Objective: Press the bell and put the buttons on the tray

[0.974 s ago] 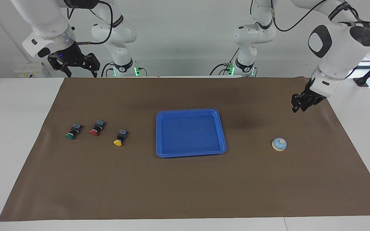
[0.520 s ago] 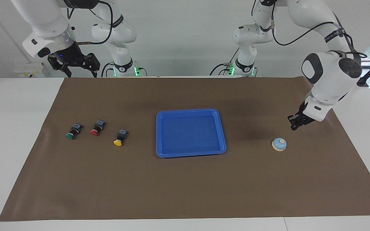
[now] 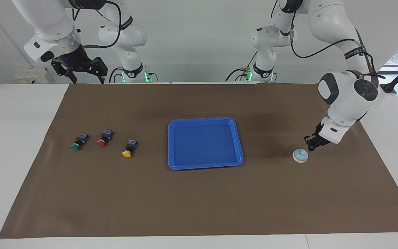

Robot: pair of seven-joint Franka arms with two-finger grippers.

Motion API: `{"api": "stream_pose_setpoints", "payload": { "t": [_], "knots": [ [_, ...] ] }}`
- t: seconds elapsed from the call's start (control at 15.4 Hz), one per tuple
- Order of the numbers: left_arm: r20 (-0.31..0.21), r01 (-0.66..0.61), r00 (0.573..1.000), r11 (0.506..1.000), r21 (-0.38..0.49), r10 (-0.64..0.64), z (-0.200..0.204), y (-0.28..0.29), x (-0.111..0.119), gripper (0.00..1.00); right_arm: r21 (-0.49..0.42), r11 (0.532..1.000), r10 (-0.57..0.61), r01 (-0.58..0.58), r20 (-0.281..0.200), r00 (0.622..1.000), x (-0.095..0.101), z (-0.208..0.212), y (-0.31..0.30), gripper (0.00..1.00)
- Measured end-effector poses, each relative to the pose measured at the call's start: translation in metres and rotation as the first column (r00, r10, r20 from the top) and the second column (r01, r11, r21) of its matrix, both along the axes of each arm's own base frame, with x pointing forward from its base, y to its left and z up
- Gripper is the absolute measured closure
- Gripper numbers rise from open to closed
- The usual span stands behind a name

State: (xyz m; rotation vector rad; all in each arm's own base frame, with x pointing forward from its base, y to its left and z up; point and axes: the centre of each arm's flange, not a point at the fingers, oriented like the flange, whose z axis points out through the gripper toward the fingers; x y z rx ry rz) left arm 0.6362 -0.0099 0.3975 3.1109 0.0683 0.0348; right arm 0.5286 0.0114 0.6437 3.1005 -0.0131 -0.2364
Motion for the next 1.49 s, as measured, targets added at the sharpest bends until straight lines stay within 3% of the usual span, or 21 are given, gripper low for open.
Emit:
{"api": "stream_pose_setpoints", "payload": {
  "t": [0.84,1.23,1.49],
  "knots": [
    [-0.040,0.000,0.999,1.000,0.000,0.000,-0.040,0.000,-0.004,0.99,0.000,1.000,0.000,0.000,0.000,1.000,0.000,0.000,0.000,0.00],
    [0.010,-0.003,1.000,1.000,0.001,0.003,-0.058,0.000,-0.009,0.99,0.000,1.000,0.000,0.000,0.000,1.000,0.000,0.000,0.000,0.00],
    [-0.005,-0.004,1.000,1.000,0.001,0.004,-0.055,0.001,-0.008,0.99,0.000,1.000,0.000,0.000,0.000,1.000,0.000,0.000,0.000,0.00]
  ]
}}
